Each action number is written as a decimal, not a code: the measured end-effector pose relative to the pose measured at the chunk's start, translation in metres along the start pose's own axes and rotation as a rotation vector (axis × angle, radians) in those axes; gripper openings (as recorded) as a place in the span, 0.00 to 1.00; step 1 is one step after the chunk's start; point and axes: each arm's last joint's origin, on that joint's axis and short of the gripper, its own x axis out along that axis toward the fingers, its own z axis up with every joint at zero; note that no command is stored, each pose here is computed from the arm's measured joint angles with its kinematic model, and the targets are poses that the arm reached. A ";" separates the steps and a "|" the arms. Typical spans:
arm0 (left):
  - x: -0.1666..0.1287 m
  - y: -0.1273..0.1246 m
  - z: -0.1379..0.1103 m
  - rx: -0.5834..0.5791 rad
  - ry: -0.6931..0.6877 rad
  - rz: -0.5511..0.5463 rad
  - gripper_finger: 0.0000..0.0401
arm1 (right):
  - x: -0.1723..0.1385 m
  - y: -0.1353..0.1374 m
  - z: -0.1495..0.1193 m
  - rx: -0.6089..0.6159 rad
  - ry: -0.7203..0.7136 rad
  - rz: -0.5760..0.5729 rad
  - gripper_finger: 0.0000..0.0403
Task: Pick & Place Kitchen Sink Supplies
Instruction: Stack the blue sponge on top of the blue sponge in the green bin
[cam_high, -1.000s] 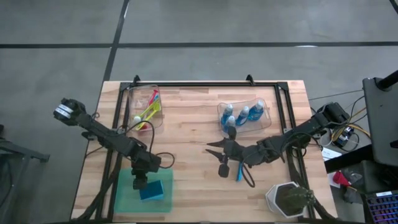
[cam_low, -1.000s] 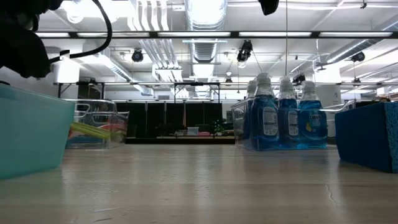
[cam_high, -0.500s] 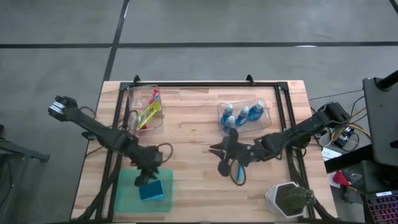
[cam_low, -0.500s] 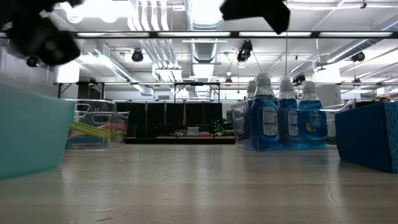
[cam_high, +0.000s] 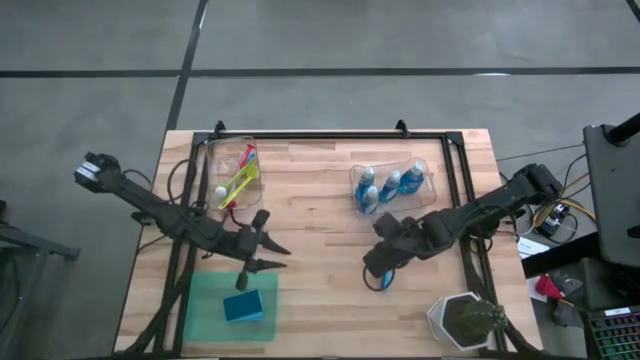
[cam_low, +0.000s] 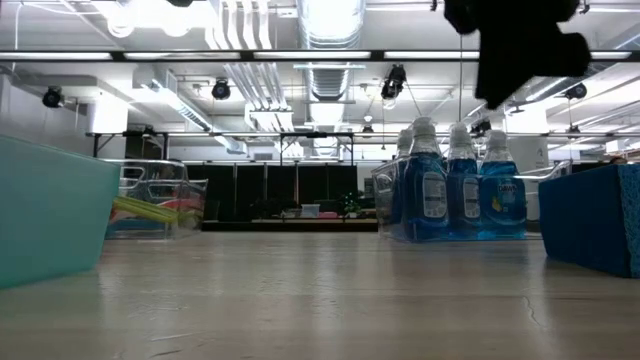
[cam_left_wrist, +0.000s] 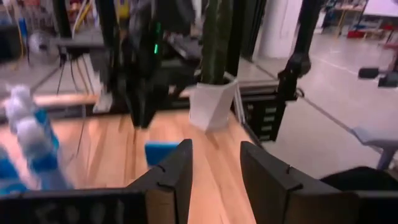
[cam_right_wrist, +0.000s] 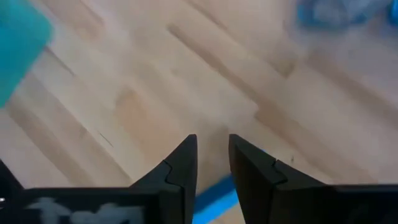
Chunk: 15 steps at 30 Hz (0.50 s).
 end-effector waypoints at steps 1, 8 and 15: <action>0.002 -0.001 0.001 0.013 -0.020 -0.003 0.32 | 0.002 -0.002 -0.002 0.028 0.023 -0.007 0.22; 0.008 -0.002 0.003 0.042 -0.078 -0.006 0.32 | 0.009 -0.012 -0.010 0.102 0.135 -0.071 0.23; 0.008 -0.003 0.004 0.041 -0.084 -0.006 0.32 | 0.010 -0.017 -0.014 0.111 0.212 -0.101 0.26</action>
